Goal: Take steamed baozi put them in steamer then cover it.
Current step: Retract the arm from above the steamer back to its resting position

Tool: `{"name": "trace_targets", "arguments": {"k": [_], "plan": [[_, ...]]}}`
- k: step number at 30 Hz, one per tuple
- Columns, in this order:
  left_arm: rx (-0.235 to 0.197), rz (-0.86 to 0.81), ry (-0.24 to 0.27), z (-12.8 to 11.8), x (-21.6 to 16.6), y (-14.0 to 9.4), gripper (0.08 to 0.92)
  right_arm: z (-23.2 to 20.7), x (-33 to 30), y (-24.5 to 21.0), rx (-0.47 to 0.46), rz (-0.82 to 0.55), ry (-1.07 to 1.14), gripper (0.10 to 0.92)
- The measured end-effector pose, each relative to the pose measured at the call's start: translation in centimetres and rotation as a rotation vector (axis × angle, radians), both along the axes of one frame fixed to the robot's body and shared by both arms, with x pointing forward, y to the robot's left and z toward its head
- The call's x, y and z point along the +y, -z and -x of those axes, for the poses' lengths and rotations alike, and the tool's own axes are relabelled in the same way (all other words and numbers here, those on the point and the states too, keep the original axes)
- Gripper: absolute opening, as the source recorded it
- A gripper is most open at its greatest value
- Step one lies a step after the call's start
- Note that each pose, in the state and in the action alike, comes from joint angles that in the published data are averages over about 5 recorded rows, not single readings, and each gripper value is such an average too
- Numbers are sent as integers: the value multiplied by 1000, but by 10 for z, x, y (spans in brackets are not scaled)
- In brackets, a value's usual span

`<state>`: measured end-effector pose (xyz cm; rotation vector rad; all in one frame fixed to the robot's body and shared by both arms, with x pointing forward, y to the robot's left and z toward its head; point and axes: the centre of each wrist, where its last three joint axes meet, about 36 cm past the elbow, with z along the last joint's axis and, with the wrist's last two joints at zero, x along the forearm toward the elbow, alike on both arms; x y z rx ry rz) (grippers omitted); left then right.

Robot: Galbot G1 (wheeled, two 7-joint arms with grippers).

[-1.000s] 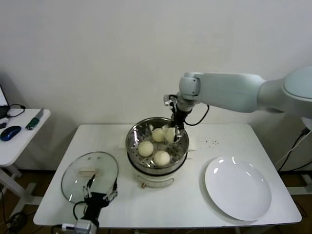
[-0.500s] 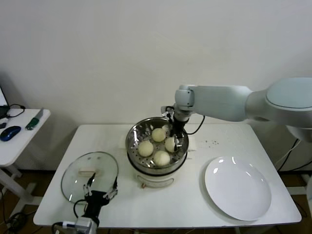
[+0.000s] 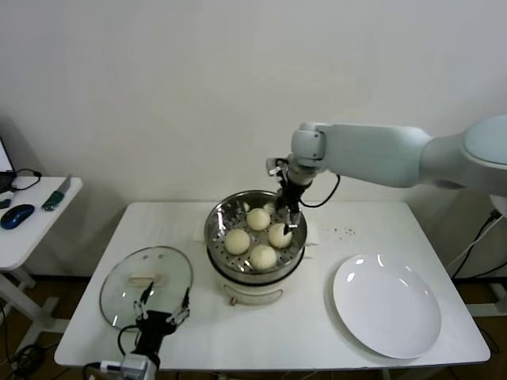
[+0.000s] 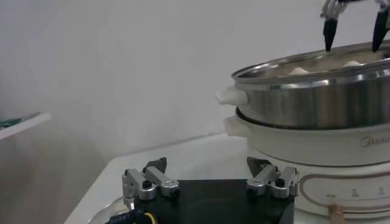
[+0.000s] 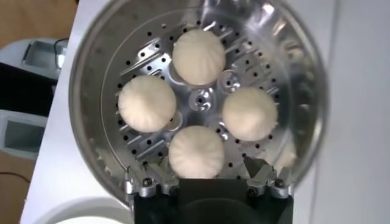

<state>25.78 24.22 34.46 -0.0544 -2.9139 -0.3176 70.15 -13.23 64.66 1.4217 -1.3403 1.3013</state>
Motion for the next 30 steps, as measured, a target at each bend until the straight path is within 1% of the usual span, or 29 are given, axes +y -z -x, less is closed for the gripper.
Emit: {"name": "trace_targets", "arguments": {"k": [5,9,15,21,30], "plan": [[-8,-7,-8,-1,0,-1,823,12,-34,-10,-84,-118,13,823],[-19,-11,-13,-2,-1,-3,823,29,-67,-1,-171,-253,44,823],[-43,-11,-16,-3,-3,-7,823,63,-115,32,-274,-492,137,823],[-65,-19,-32,-5,-2,-13,823,99,-157,74,-375,-727,268,823],[-82,-70,-41,-8,2,-22,823,148,-193,129,-509,-960,457,823]]}}
